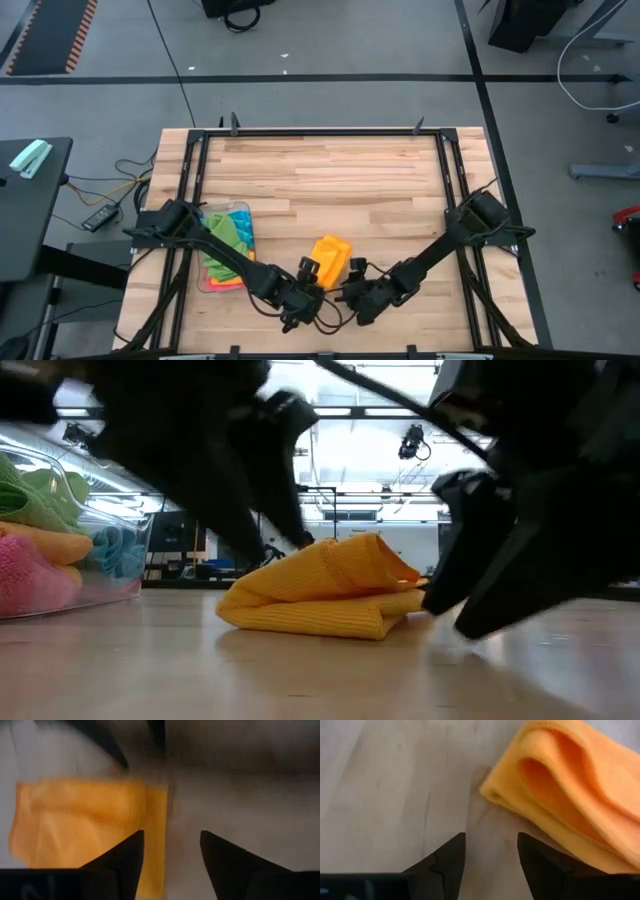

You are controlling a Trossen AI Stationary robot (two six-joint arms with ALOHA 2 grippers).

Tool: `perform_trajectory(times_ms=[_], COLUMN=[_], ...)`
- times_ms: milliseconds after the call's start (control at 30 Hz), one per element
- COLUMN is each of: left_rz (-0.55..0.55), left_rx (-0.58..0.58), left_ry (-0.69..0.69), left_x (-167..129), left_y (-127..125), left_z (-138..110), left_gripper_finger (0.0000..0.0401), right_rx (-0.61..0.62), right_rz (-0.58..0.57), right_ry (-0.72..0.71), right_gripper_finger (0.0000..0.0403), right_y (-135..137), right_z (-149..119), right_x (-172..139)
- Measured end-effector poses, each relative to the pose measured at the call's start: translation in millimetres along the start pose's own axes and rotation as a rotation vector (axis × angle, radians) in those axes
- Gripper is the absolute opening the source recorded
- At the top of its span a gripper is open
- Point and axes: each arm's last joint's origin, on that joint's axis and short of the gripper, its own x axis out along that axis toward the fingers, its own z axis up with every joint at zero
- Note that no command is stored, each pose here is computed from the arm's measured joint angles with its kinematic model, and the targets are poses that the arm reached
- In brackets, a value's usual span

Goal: Fold microfiber towels
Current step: Fold the yellow microfiber cloth

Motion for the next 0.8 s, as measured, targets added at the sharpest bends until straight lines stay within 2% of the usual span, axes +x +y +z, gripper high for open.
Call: perform_trajectory(times_ms=[200, 367, 467, 600, 733, 800], left_rz=[0.051, 0.158, 0.221, 0.238, 0.335, 0.347], left_rx=[-0.013, -0.024, -0.003, 0.05, -0.027, -0.086], left_ry=[0.043, 0.035, 0.008, -0.018, -0.017, -0.007], left_x=[14.7, 16.8, 12.7, 6.7, 4.4, 6.7], left_y=[-6.0, -14.4, -22.9, -35.3, -36.0, -29.1], left_z=[-6.9, -9.1, -8.4, -7.9, -11.4, -12.2], left_gripper_finger=[0.0246, 0.0266, 0.0266, 0.0253, 0.0241, 0.024], right_rx=[-0.008, 0.028, 0.032, 0.047, 0.08, 0.093], right_rz=[-0.032, -0.081, -0.111, -0.143, -0.158, -0.167], right_ry=[-0.011, -0.031, -0.037, -0.032, -0.027, -0.032], right_gripper_finger=[0.0188, 0.0188, 0.0188, 0.0188, 0.0188, 0.0188], right_y=[-10.1, -18.4, -20.3, -23.3, -25.6, -25.9], right_z=[7.2, 9.9, 5.1, -3.8, -10.9, -11.2], right_x=[-26.8, -49.8, -54.8, -54.5, -51.9, -51.8])
